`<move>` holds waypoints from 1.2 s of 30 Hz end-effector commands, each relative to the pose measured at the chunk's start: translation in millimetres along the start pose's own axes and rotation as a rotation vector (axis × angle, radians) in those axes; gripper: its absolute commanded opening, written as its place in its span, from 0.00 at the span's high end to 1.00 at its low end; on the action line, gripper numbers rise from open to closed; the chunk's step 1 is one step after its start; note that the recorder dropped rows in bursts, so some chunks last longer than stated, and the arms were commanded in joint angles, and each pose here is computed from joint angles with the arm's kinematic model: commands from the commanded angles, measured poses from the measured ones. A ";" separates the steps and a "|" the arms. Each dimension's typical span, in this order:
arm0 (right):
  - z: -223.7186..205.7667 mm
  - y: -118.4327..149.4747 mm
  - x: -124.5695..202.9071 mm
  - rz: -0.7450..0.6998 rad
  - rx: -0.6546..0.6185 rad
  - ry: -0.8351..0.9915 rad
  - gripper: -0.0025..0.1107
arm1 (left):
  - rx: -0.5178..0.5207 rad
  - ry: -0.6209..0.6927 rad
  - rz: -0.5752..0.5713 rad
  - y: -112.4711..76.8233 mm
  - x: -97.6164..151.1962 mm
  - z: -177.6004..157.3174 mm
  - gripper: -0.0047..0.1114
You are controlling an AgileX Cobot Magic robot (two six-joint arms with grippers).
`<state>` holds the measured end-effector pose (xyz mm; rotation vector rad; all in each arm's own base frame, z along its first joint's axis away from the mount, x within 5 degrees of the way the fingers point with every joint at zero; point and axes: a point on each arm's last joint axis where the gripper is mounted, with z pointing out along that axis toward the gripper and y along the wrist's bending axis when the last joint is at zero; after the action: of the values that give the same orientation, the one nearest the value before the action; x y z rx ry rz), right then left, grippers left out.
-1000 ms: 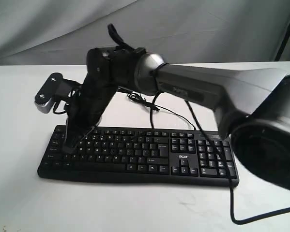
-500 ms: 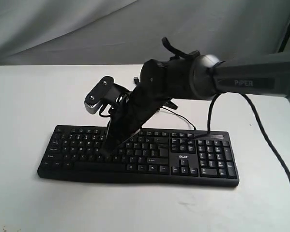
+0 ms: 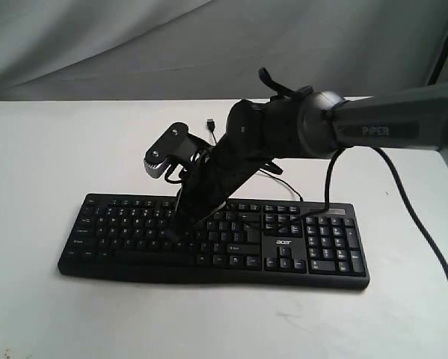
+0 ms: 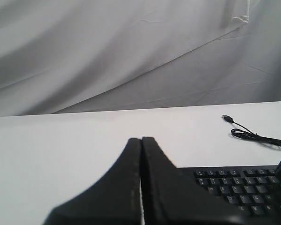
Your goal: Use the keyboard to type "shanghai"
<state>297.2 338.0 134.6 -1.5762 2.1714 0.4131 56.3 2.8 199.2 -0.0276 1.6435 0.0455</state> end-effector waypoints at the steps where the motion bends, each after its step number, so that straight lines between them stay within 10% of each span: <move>1: -1.5 -2.6 0.0 0.000 0.010 -0.008 0.98 | 0.007 -0.007 -0.002 -0.4 -0.1 -0.1 0.96; 25: -34.5 3.7 -10.3 -0.041 0.011 -0.035 0.98 | 0.007 -0.007 -0.002 -0.4 -0.1 -0.1 0.96; 36: -140.9 39.4 32.1 0.045 0.211 -0.312 0.98 | 0.007 -0.007 -0.002 -0.4 -0.1 -0.1 0.96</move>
<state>247.7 279.0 215.5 -1.3985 2.0211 0.3945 56.3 2.8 199.2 -0.0276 1.6435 0.0455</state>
